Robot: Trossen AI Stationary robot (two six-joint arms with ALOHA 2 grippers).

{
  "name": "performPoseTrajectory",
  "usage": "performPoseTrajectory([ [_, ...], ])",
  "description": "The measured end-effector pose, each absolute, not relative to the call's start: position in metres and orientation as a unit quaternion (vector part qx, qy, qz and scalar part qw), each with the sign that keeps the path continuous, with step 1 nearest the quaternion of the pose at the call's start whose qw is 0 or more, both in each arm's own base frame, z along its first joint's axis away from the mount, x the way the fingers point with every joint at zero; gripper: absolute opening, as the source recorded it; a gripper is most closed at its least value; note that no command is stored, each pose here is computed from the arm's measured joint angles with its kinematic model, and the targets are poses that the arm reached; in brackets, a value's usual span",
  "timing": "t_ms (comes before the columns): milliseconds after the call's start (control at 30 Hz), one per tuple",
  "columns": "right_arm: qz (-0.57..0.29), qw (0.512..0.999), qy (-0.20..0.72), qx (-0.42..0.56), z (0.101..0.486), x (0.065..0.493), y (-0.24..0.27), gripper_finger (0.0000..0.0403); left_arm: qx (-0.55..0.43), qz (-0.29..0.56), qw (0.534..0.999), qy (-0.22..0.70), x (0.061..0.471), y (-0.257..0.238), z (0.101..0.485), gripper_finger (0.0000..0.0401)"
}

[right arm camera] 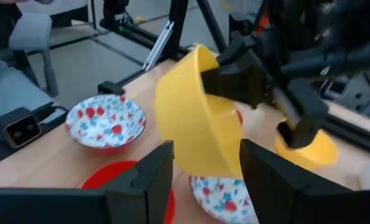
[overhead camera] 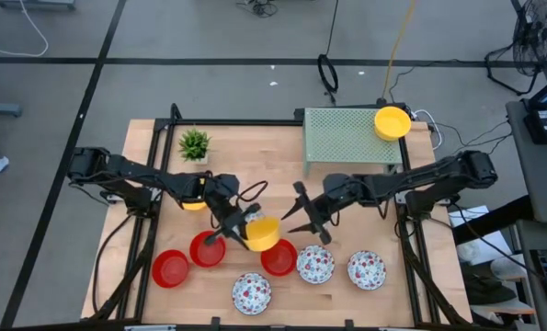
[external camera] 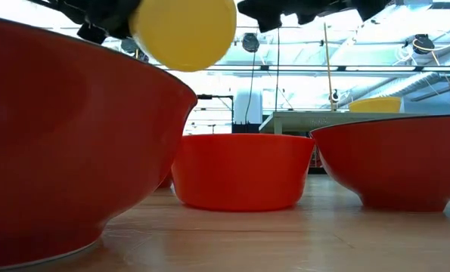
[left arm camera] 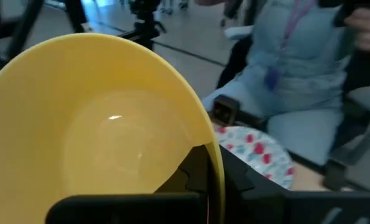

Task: Pick & Place Mini bowls
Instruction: Stack the yellow bowl on the stacked yellow bowl on the shelf

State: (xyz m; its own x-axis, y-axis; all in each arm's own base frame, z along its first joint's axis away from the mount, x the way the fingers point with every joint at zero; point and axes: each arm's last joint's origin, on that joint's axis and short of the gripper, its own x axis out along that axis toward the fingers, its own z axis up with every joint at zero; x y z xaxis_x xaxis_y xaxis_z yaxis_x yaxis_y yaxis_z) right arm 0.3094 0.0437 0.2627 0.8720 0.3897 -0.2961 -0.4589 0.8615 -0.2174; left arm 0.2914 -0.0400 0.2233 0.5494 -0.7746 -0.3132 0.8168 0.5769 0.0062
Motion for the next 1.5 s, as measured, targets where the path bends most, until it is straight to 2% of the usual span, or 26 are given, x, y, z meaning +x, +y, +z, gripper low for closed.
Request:
performPoseTrajectory([
  [200, 0.241, 0.958, 0.075, -0.136, 0.260, 0.321, 0.047, 0.0171, 0.074, -0.471, 0.870, 0.129, 0.291, -0.048, 0.225, 0.0005],
  [567, 0.323, 0.940, 0.084, -0.078, 0.251, 0.340, 0.055, 0.0171, 0.091, -0.475, 0.868, 0.114, 0.291, -0.052, 0.227, 0.0010],
  [933, 0.331, 0.938, 0.074, -0.073, 0.255, 0.341, 0.060, 0.0171, 0.110, -0.483, 0.864, 0.091, 0.291, -0.053, 0.229, 0.0005],
  [1233, 0.339, 0.934, 0.099, -0.049, 0.244, 0.359, 0.064, 0.0170, 0.120, -0.484, 0.863, 0.080, 0.292, -0.053, 0.230, 0.0006],
  [1367, 0.343, 0.932, 0.108, -0.039, 0.240, 0.360, 0.065, 0.0151, 0.113, -0.482, 0.864, 0.089, 0.291, -0.053, 0.228, 0.0011],
  [1500, 0.366, 0.924, 0.111, -0.010, 0.243, 0.358, 0.066, 0.0096, 0.118, -0.479, 0.866, 0.084, 0.292, -0.053, 0.229, 0.0013],
])
